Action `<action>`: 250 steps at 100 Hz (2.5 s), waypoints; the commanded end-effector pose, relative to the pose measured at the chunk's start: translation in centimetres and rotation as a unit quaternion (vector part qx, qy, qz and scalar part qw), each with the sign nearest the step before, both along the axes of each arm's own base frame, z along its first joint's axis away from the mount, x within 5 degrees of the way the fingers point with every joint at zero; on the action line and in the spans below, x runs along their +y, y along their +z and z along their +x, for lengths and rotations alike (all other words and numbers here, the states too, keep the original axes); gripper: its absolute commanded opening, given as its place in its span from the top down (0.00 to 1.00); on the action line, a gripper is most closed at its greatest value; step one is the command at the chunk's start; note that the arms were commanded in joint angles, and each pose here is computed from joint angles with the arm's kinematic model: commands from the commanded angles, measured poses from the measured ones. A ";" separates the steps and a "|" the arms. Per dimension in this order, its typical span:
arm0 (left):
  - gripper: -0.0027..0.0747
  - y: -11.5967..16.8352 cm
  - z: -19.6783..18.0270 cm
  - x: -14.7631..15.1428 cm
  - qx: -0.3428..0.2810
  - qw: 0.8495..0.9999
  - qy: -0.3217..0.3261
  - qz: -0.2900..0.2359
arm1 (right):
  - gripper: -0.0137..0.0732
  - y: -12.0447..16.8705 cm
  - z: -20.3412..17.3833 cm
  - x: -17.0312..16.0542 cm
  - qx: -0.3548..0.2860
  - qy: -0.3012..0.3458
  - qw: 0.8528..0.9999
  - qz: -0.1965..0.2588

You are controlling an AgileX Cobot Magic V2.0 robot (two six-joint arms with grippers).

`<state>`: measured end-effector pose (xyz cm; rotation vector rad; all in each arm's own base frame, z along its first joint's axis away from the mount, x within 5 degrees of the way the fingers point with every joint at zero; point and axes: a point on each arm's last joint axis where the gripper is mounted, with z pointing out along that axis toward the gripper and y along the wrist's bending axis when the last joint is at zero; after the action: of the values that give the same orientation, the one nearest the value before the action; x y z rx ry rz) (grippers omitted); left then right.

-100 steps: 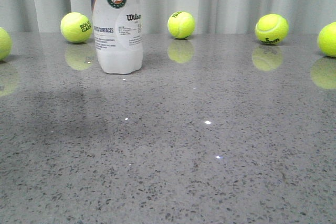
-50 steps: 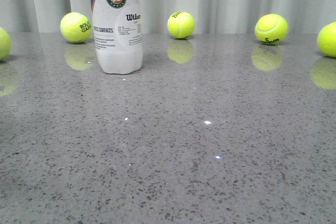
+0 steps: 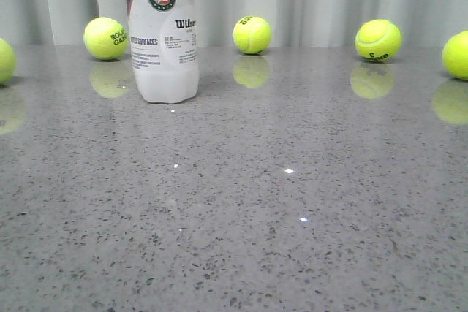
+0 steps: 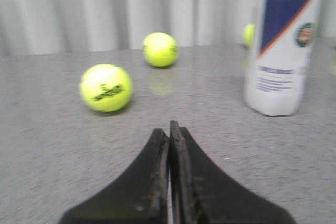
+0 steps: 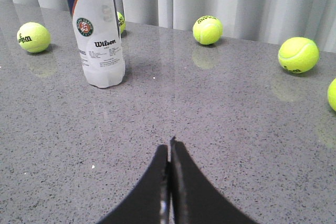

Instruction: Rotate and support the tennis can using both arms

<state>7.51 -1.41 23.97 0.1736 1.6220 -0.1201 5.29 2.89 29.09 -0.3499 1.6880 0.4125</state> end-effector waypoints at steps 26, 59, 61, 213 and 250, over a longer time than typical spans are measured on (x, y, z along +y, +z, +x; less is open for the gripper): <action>0.99 -4.2 -1.9 1.2 -0.059 0.995 0.072 -0.021 | 0.91 1.4 0.1 -0.1 -0.042 -0.007 0.999 0.013; 0.99 -4.2 -2.0 1.1 -0.056 0.996 0.067 -0.025 | 0.91 1.4 0.1 -0.1 -0.042 -0.007 0.999 0.013; 0.99 -4.2 -2.0 1.1 -0.056 0.996 0.067 -0.025 | 0.91 1.4 0.1 -0.1 -0.042 -0.007 0.999 0.013; 0.99 -4.2 -2.0 1.1 -0.056 0.996 0.067 -0.025 | 0.91 -8.2 0.7 -2.8 -0.119 -0.234 0.965 0.015; 0.99 -4.2 -2.0 1.1 -0.056 0.996 0.067 -0.025 | 0.91 -8.6 0.2 -3.3 -0.112 -0.272 0.956 0.004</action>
<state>5.60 -0.21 20.41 0.0328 1.5794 -0.0299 5.66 -0.40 19.90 0.0954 1.5641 -0.0121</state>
